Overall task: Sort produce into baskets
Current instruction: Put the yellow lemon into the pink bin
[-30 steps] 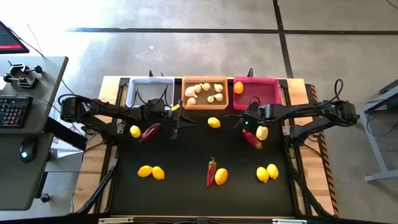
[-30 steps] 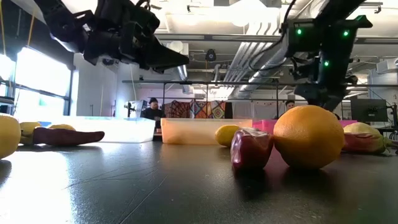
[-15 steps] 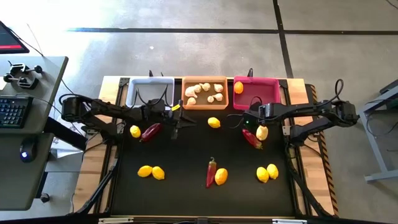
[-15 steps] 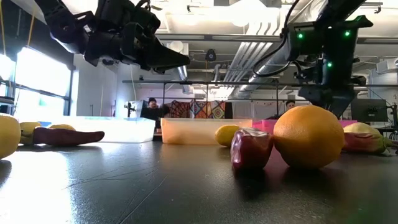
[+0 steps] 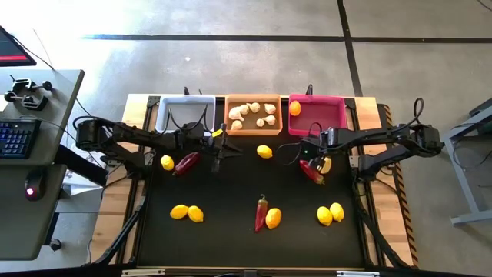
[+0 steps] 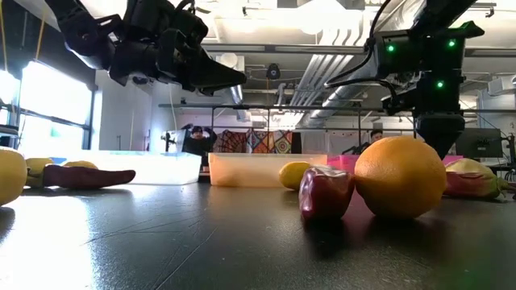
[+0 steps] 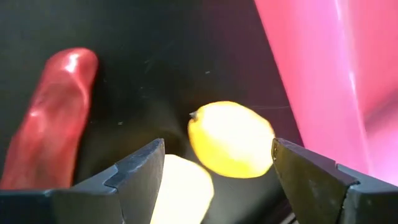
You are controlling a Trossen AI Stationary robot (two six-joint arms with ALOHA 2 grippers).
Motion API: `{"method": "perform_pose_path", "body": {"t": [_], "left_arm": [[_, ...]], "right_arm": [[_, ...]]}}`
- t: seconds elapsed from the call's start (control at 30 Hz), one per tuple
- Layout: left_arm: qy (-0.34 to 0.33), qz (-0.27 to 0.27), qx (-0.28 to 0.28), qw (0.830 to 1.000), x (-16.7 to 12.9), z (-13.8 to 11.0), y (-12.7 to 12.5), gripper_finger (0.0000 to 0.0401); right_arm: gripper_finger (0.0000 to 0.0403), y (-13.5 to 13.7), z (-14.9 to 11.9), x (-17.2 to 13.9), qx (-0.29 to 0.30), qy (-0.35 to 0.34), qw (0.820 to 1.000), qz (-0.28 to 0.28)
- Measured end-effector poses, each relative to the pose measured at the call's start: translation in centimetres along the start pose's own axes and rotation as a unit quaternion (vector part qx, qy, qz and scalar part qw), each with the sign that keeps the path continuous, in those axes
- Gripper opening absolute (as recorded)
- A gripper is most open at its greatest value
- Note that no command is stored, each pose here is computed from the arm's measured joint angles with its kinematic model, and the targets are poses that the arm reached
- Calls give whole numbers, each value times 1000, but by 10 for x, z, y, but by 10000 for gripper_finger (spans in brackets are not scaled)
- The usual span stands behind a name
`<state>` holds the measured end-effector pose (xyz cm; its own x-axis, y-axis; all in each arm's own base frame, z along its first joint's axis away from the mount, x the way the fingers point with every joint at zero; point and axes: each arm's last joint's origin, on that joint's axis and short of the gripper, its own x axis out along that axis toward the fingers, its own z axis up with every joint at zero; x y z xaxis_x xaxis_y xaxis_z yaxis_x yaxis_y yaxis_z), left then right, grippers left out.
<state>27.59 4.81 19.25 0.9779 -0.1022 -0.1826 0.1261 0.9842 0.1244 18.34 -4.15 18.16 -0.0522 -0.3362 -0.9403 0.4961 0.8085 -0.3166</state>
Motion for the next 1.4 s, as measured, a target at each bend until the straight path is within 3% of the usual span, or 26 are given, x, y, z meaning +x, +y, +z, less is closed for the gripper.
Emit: {"method": "perform_pose_path", "body": {"t": [0.63, 0.97, 1.23, 1.4], "left_arm": [[0, 2, 1, 1000, 0, 0, 0, 42], [0, 2, 1, 1000, 0, 0, 0, 42], [1, 2, 1, 1000, 0, 0, 0, 42], [1, 2, 1, 1000, 0, 0, 0, 42]], "right_arm": [[287, 3, 12, -15, -37, -23, 998, 45], [287, -8, 43, -41, -121, -95, 987, 50], [287, 3, 69, -25, -221, -46, 974, 37], [287, 9, 69, -9, -285, 18, 958, 32]]}}
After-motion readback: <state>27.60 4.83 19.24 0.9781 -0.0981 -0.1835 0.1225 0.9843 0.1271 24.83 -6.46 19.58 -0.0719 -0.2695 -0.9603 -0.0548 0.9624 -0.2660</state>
